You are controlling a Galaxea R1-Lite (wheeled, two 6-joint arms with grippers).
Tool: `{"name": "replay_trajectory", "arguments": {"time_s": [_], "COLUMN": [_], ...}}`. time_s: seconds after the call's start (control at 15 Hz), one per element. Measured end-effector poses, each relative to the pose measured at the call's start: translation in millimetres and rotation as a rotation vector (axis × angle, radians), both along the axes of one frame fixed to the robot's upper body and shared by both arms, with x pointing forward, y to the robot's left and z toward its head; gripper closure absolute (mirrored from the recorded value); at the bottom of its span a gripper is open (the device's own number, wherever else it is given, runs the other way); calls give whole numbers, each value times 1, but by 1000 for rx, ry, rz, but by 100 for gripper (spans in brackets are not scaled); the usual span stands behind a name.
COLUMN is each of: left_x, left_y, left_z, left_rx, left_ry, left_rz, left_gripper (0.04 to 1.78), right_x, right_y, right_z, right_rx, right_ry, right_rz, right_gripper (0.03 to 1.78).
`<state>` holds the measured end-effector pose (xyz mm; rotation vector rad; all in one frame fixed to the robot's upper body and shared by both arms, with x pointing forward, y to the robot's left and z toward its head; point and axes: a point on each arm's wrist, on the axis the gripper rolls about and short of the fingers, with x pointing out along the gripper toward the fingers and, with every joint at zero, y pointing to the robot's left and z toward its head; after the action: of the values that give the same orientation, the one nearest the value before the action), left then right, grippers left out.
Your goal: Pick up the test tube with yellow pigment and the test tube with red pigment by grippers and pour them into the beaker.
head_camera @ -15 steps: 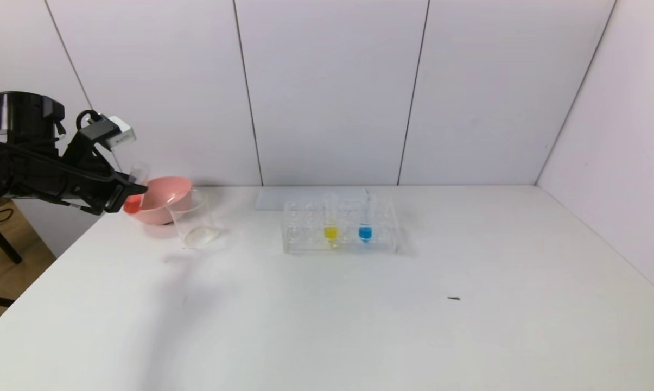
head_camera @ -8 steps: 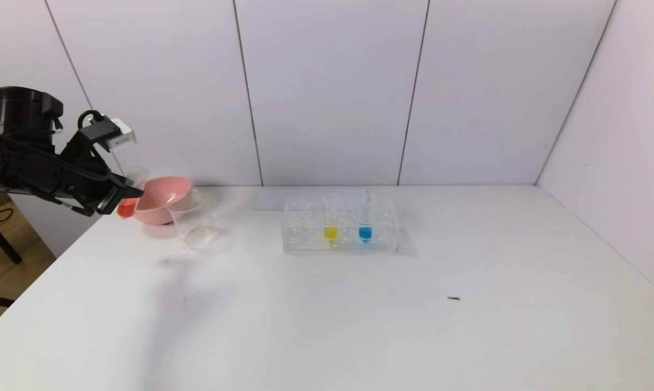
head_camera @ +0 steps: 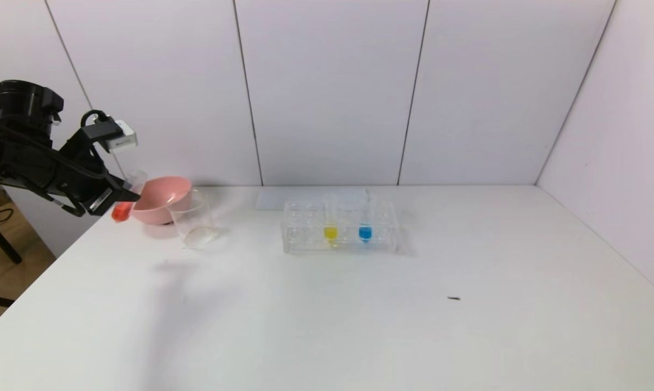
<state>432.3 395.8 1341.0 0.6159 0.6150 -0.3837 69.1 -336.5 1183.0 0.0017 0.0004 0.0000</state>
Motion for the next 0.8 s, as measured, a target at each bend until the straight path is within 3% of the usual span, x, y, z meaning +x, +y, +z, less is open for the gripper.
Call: {"name": "replay_trajectory", "arguments": {"time_s": [0.8], "left_x": [7], "left_y": [2], "left_z": [-1], "left_rx": [58], "left_ry": [26], "left_rz": [-37], "left_gripper": [138], "right_x": [0], "right_y": [0], "right_z": [0], "right_rx": [0], "right_ry": [0], "right_rz": [0], "right_gripper": [11]}}
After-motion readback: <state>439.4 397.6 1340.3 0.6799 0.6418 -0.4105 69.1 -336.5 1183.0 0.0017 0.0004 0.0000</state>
